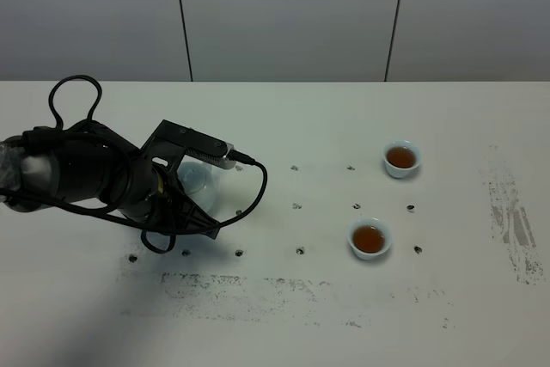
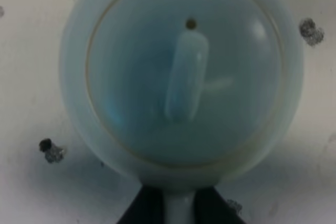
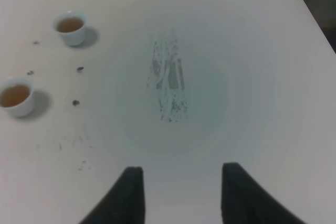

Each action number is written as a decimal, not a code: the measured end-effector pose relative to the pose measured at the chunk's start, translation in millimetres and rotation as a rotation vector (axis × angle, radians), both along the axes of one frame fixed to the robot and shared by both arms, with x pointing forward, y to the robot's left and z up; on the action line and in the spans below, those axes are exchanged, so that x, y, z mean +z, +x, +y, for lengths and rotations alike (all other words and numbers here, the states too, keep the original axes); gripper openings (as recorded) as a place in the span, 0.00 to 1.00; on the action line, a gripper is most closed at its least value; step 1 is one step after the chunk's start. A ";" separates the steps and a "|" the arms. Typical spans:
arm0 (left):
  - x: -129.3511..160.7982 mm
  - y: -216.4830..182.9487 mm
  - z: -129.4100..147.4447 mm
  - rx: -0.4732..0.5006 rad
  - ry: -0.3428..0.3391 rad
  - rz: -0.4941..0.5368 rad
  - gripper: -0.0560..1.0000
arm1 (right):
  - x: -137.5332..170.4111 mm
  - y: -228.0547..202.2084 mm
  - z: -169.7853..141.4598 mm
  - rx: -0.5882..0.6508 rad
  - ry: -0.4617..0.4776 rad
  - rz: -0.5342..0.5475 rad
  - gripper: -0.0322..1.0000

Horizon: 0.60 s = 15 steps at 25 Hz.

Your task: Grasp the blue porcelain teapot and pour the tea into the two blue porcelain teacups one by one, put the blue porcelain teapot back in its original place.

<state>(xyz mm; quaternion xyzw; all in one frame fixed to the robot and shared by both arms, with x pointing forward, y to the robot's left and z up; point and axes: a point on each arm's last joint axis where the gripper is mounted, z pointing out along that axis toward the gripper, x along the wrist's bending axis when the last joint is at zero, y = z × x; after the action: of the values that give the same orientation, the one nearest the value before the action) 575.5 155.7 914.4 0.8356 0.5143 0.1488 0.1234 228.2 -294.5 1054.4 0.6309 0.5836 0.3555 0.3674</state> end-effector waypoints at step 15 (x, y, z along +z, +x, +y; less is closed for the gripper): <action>-5.8 -0.7 3.2 0.005 -0.002 0.003 0.16 | 0.0 0.0 0.0 0.000 0.000 0.000 0.38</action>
<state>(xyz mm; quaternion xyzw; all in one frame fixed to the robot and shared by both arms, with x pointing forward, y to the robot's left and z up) 574.8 158.9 908.6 0.8344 0.5167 0.1471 0.1230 228.2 -294.5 1054.4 0.6309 0.5836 0.3555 0.3674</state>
